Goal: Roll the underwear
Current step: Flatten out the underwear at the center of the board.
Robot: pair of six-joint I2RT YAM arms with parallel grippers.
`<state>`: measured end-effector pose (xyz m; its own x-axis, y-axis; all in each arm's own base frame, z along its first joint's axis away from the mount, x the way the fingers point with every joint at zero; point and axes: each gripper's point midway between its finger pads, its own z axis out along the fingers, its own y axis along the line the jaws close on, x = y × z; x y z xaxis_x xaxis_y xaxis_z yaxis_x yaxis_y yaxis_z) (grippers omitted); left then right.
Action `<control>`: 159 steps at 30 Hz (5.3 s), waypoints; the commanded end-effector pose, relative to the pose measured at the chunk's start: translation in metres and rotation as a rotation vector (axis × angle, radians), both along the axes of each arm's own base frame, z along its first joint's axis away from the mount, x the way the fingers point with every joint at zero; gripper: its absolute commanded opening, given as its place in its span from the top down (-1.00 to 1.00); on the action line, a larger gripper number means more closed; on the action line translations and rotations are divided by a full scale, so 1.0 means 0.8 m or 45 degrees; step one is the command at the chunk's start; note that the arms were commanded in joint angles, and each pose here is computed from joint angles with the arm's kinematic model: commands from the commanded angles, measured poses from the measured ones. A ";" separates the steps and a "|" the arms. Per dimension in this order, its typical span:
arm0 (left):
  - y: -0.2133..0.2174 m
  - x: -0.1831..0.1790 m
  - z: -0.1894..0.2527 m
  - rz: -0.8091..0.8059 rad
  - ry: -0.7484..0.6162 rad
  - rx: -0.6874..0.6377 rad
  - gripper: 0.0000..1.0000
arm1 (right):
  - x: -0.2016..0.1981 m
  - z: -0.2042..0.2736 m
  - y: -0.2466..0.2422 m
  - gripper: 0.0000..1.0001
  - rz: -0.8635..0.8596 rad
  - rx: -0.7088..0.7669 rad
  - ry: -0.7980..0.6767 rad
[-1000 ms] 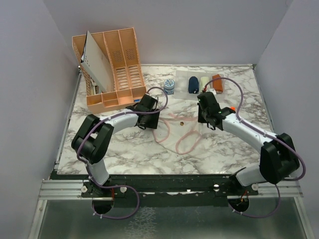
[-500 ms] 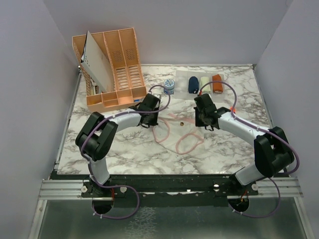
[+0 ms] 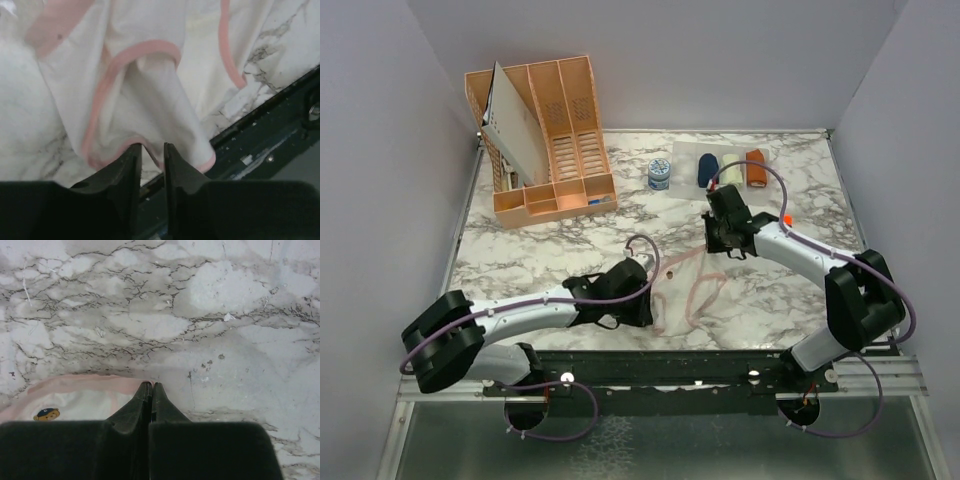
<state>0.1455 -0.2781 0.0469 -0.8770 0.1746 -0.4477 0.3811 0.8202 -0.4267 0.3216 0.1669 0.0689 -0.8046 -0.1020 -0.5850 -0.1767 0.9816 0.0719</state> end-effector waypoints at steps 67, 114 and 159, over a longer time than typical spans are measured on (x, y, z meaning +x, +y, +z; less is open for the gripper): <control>0.059 0.068 -0.101 0.049 -0.067 0.687 1.00 | 0.007 -0.016 0.018 0.99 0.087 -0.006 0.110; 0.106 0.003 0.293 0.233 -0.422 -0.250 1.00 | -0.240 0.300 0.063 0.99 0.849 0.982 -0.291; 0.103 0.216 0.110 0.399 -0.439 0.150 -0.63 | 0.007 0.056 0.113 -0.11 0.340 0.536 -0.023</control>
